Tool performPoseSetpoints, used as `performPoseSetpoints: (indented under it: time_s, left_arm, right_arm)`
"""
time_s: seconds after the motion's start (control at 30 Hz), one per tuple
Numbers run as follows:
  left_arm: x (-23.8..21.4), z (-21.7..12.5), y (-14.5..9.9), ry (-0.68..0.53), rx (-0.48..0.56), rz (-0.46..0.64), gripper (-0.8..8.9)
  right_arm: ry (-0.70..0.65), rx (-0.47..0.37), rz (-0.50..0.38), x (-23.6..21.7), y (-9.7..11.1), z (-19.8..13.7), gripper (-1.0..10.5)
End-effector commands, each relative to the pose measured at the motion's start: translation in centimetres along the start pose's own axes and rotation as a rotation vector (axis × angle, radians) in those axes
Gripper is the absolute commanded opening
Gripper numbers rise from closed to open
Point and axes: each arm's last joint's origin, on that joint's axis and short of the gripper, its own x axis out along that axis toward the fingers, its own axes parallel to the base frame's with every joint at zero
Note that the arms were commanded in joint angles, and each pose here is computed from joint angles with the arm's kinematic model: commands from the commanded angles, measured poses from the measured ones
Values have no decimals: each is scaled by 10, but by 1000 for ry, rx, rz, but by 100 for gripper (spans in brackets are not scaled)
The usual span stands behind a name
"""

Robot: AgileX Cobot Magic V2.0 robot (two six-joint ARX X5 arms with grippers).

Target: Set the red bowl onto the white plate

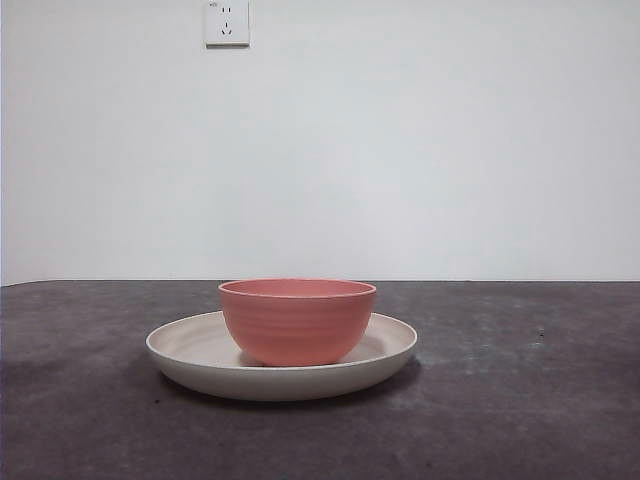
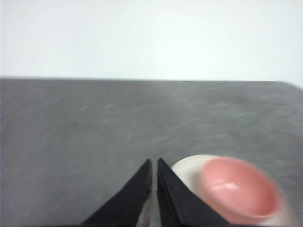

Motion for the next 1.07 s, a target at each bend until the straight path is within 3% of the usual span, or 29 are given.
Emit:
performPoseSetpoints:
  time_s: [0.03,0.17,0.37,1.07]
  left_arm:
    - [7,-30,10,15,-3,62,19]
    - [10,-57,19,47,-14,165,19]
    - [11,-70,28,61,-23,327,19]
    - [7,-88,36,21,-9,387,19]
  right_arm:
    - [-8,0,7,0,1,2,18]
    - [-8,0,7,0,1,2,18]
    - [-8,0,7,0,1,2,18]
    - [-8,0,7,0,1,2,18]
